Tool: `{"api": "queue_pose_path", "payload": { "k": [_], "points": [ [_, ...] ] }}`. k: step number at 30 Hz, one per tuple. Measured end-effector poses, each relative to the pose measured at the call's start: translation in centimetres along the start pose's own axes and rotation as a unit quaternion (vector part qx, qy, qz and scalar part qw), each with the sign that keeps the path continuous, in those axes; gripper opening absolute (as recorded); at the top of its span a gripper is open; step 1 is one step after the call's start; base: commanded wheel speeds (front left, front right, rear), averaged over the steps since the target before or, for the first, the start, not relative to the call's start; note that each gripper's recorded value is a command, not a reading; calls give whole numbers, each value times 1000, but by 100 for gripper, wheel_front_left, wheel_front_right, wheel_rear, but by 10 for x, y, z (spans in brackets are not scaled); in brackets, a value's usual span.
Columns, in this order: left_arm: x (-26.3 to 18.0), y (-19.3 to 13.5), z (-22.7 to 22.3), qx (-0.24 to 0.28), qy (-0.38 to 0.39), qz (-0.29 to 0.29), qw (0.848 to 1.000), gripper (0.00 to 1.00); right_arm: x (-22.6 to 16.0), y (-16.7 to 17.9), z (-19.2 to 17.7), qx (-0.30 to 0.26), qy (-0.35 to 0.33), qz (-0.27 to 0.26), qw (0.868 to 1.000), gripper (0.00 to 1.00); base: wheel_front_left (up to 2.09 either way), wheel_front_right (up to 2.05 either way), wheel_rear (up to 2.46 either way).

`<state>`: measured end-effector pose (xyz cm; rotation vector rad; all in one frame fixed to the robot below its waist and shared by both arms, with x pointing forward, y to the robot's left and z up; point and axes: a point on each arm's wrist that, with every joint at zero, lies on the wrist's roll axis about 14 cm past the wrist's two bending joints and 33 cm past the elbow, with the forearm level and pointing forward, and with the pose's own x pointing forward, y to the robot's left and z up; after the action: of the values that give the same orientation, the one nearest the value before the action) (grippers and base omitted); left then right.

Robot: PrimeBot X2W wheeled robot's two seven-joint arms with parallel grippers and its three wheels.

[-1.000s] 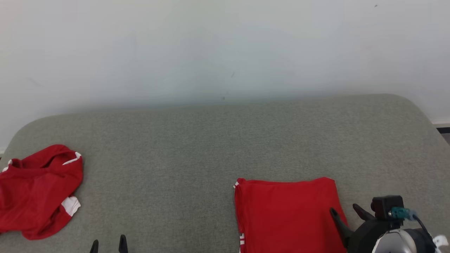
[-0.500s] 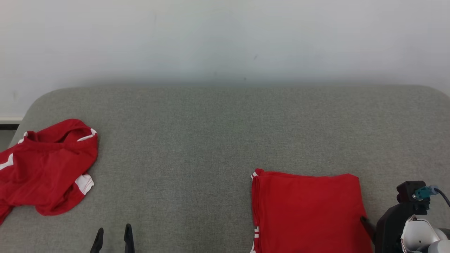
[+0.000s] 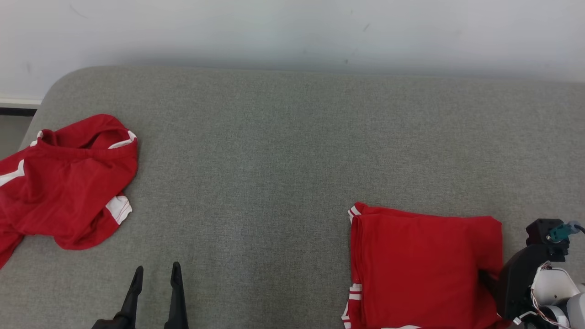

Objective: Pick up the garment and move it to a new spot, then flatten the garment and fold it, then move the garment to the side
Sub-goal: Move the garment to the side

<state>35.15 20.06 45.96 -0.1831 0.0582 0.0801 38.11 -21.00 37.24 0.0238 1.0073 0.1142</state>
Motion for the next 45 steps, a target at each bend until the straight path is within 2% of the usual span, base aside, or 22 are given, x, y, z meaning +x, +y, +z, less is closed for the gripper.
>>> {"api": "queue_pose_path", "payload": {
  "k": [1, 2, 3, 11, 18, 24, 31, 37, 45],
  "points": [
    [1, 0, -1, 0, 2, 1, 1000, 100, 3, 1, 0, -3, 6, 1, 1000, 98, 0, 0, 0],
    [2, 0, -3, 0, 5, 4, 1000, 100, 6, 2, 1, -7, 10, 2, 1000, 24, 0, 0, 0],
    [3, 1, -4, 0, 6, 4, 1000, 100, 8, 3, 2, -12, 13, 3, 1000, 0, 0, 0, 0],
    [12, -1, -5, -1, 7, 7, 1000, 100, 16, 0, 26, -75, 6, -17, 997, 0, 0, 0, 0],
    [34, -27, 6, -5, -15, -32, 999, 100, 7, -19, 64, -126, -22, -49, 991, 0, 0, 0, 0],
    [61, -65, 18, -7, -40, -87, 995, 100, -7, -67, 78, -132, -28, -106, 985, 0, 0, 0, 0],
    [85, -111, 14, -11, -47, -151, 987, 100, -31, -133, 92, -100, -51, -181, 977, 0, 0, 0, 0],
    [100, -142, -7, -12, -32, -194, 980, 100, -51, -183, 107, -90, -86, -248, 961, 0, 0, 0, 0],
    [112, -178, -27, -18, -21, -251, 968, 100, -63, -231, 93, -87, -71, -314, 943, 0, 0, 0, 0]
  ]
}}
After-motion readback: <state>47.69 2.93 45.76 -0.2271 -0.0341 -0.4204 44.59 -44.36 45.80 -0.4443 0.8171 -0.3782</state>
